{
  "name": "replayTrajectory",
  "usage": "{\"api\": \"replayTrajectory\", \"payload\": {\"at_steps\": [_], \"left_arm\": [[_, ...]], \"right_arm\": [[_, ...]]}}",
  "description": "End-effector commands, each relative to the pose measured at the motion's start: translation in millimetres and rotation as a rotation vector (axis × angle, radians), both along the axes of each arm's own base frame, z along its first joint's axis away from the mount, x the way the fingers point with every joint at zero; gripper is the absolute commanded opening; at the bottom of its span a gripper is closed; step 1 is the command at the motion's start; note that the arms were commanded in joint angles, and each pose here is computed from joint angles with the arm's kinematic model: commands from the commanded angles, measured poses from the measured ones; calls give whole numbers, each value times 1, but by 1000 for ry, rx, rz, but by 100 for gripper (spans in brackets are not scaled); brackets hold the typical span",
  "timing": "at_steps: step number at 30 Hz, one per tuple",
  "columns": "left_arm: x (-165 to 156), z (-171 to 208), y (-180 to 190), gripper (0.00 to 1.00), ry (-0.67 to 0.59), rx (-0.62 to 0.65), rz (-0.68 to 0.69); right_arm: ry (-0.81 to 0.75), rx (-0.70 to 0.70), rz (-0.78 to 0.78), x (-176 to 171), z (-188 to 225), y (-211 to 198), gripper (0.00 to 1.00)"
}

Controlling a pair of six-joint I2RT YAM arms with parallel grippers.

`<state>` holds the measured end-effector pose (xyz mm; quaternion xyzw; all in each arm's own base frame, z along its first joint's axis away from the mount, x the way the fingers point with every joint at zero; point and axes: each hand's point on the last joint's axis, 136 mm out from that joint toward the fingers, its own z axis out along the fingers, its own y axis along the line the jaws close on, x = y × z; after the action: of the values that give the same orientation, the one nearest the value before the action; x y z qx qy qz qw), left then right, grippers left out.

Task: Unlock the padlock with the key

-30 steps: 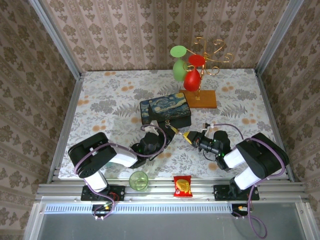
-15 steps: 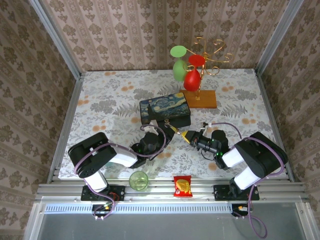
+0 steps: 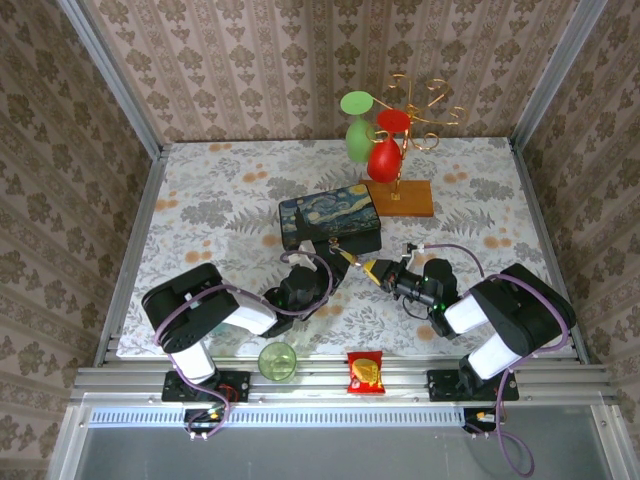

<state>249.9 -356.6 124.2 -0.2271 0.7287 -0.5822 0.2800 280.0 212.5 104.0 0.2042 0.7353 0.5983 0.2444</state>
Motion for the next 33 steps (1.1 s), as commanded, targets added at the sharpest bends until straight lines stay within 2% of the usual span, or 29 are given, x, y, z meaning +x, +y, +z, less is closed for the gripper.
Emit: {"api": "replayTrajectory", "payload": {"at_steps": [1,16,25,33], "left_arm": [[-11,30,-11,0,-52,-106,-55],[-12,32,-19,0,-43,-121,-79],[-17,46,-31,0,-58,-127,-124],[-17,33,-38,0,-30,-135,-139]], "right_arm": [[-56,22,0,6,17,-1,0],[-82,37,41,9,27,7,0],[15,17,103,19,-5,14,0],[-17,46,165,21,10,33,0]]}}
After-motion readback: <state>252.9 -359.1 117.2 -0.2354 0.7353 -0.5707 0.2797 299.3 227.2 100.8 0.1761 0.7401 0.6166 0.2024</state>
